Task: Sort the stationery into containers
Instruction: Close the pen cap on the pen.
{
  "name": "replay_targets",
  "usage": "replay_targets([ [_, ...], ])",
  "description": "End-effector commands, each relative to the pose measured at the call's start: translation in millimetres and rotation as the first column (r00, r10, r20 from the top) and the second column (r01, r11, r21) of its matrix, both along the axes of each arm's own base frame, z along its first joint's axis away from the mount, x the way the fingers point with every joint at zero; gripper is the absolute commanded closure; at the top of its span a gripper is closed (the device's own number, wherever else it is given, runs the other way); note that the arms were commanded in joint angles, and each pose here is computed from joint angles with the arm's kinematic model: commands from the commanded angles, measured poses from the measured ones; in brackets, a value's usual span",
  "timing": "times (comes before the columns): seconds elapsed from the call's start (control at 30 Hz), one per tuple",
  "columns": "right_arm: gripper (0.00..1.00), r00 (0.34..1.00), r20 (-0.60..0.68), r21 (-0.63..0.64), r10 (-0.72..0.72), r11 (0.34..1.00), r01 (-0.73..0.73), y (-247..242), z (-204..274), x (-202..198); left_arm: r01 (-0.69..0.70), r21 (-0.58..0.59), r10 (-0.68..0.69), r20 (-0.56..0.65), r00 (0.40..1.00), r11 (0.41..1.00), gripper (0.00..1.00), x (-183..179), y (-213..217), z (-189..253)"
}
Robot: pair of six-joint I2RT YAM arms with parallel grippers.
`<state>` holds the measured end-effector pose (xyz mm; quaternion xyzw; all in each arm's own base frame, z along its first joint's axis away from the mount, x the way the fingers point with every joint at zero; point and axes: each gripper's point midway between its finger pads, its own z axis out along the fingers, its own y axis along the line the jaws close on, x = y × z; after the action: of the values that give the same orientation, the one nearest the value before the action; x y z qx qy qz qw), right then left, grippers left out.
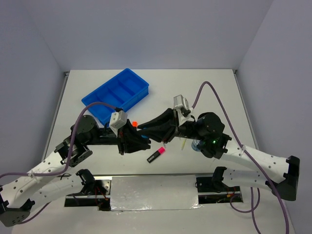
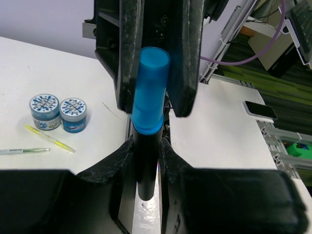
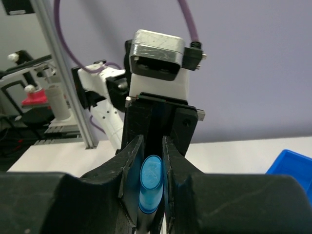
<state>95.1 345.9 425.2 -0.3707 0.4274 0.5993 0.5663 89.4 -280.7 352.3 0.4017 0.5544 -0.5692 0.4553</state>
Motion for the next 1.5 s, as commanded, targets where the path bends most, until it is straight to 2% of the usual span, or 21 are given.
replay_targets([
  [0.0, 1.00, 0.984, -0.028, -0.168, 0.176, 0.969, -0.178, 16, -60, -20, 0.057, -0.189, -0.017, 0.205, 0.979, 0.980, 1.00, -12, 8, 85],
  [0.17, 1.00, 0.963, -0.071, -0.274, 0.259, 0.923, -0.269, 25, -89, -27, 0.084, -0.157, -0.045, 0.237, 0.970, 0.984, 1.00, -9, 11, 87],
  [0.43, 1.00, 0.968, -0.136, -0.390, 0.211, 0.887, -0.248, 23, -131, -19, 0.012, -0.145, 0.025, 0.254, 0.967, 0.989, 1.00, 4, 20, 89],
  [0.57, 1.00, 0.957, -0.200, -0.404, 0.209, 0.872, -0.275, 26, -155, -20, -0.025, -0.189, 0.078, 0.280, 0.957, 0.982, 1.00, 8, 26, 98],
  [0.67, 1.00, 0.953, -0.212, -0.353, 0.219, 0.892, -0.283, 28, -160, -20, -0.045, -0.214, 0.107, 0.288, 0.952, 0.976, 1.00, 10, 29, 103],
  [0.8, 1.00, 0.927, -0.276, -0.347, 0.255, 0.873, -0.343, 32, -185, -25, -0.056, -0.244, 0.131, 0.304, 0.944, 0.968, 1.00, 11, 33, 110],
  [1.03, 1.00, 0.896, -0.324, -0.333, 0.304, 0.850, -0.409, 35, -194, -33, -0.061, -0.287, 0.163, 0.346, 0.924, 0.956, 1.00, 18, 38, 127],
  [1.23, 1.00, 0.862, -0.399, -0.365, 0.312, 0.809, -0.461, 40, -206, -35, -0.071, -0.301, 0.206, 0.445, 0.872, 0.951, 1.00, 16, 46, 140],
  [1.47, 1.00, 0.819, -0.475, -0.372, 0.321, 0.771, -0.517, 39, -224, -42, -0.122, -0.319, 0.273, 0.487, 0.830, 0.940, 1.00, 23, 55, 155],
])
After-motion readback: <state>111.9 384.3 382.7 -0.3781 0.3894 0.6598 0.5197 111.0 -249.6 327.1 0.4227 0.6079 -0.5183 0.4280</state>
